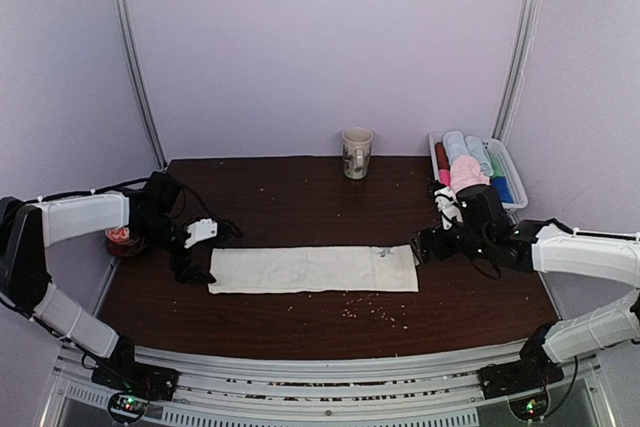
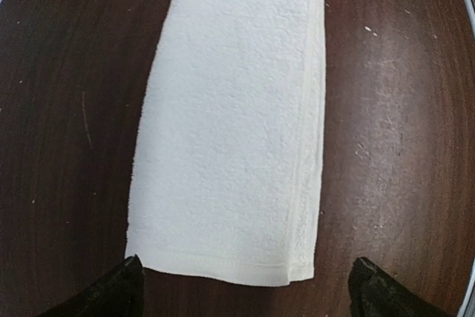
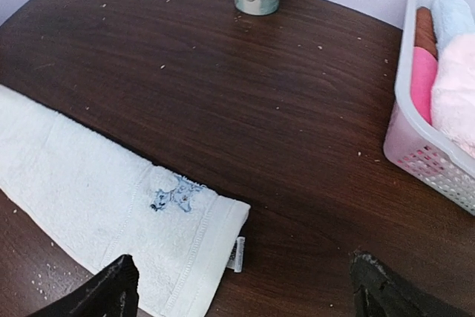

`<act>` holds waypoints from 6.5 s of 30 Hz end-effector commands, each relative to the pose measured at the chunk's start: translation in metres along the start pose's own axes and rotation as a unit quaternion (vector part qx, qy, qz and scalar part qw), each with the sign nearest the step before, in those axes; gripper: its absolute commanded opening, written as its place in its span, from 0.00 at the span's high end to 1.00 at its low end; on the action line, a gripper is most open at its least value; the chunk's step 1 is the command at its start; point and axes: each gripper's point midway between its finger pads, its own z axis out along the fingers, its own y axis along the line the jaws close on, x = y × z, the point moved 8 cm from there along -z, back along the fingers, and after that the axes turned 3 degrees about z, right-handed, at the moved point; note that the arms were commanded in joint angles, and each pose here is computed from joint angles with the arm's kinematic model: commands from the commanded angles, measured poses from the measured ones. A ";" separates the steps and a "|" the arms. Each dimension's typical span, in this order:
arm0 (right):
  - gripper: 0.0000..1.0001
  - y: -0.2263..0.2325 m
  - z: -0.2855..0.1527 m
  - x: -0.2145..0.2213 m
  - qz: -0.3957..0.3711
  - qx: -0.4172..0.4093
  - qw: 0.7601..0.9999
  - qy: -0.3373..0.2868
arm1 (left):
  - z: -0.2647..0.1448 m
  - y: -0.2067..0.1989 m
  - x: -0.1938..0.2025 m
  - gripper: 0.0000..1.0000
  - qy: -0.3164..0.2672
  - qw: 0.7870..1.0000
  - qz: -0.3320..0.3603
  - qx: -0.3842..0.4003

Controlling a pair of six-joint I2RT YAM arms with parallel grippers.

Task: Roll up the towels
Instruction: Fold the towel at the center of the board, then pick up the towel from the center of the board, then fold the towel at the center of the board, then adjust the towel at the center of the board.

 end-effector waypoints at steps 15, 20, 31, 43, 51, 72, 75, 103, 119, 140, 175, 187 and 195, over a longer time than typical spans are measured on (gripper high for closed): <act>0.08 0.006 0.049 0.051 0.233 0.005 0.971 0.058 | 0.007 0.042 0.006 0.02 0.010 0.981 -0.121 -0.150; 0.19 0.013 0.065 0.062 0.250 -0.011 0.965 0.083 | 0.010 0.043 0.009 0.02 0.021 0.980 -0.129 -0.150; 0.37 0.022 0.086 0.074 0.264 -0.024 0.958 0.112 | -0.001 0.039 0.003 0.02 0.002 0.980 -0.122 -0.158; 0.96 0.019 0.101 0.095 0.261 0.009 0.954 0.147 | -0.006 0.037 -0.001 0.02 -0.008 0.980 -0.118 -0.162; 1.00 0.006 0.090 0.070 0.246 0.049 0.961 0.119 | -0.008 0.037 -0.002 0.02 -0.009 0.979 -0.117 -0.166; 1.00 0.036 0.046 -0.040 0.238 -0.100 0.966 0.018 | -0.007 0.037 0.000 0.02 -0.005 0.978 -0.119 -0.169; 1.00 0.071 0.052 -0.056 0.221 -0.135 0.966 0.017 | -0.007 0.037 0.001 0.02 -0.003 0.978 -0.121 -0.170; 1.00 0.244 0.148 -0.054 0.154 -0.235 0.956 0.084 | -0.007 0.041 0.005 0.02 0.013 0.972 -0.131 -0.193; 0.60 0.301 0.140 -0.060 0.143 -0.337 0.926 0.089 | -0.005 0.042 0.006 0.02 0.015 0.973 -0.132 -0.189; 0.53 0.106 0.090 -0.017 0.181 -0.144 0.972 0.051 | 0.016 0.001 -0.093 0.15 -0.088 0.962 0.213 -0.150; 0.53 0.078 0.074 0.009 0.200 -0.137 0.969 0.057 | 0.114 -0.016 -0.085 0.71 0.066 0.918 0.386 -0.067; 0.55 0.078 0.077 0.013 0.203 -0.138 0.967 0.062 | 0.109 -0.014 -0.095 1.00 0.051 0.922 0.377 -0.076; 0.55 0.077 0.079 0.015 0.202 -0.131 0.968 0.067 | 0.085 -0.019 -0.108 1.00 0.020 0.924 0.373 -0.080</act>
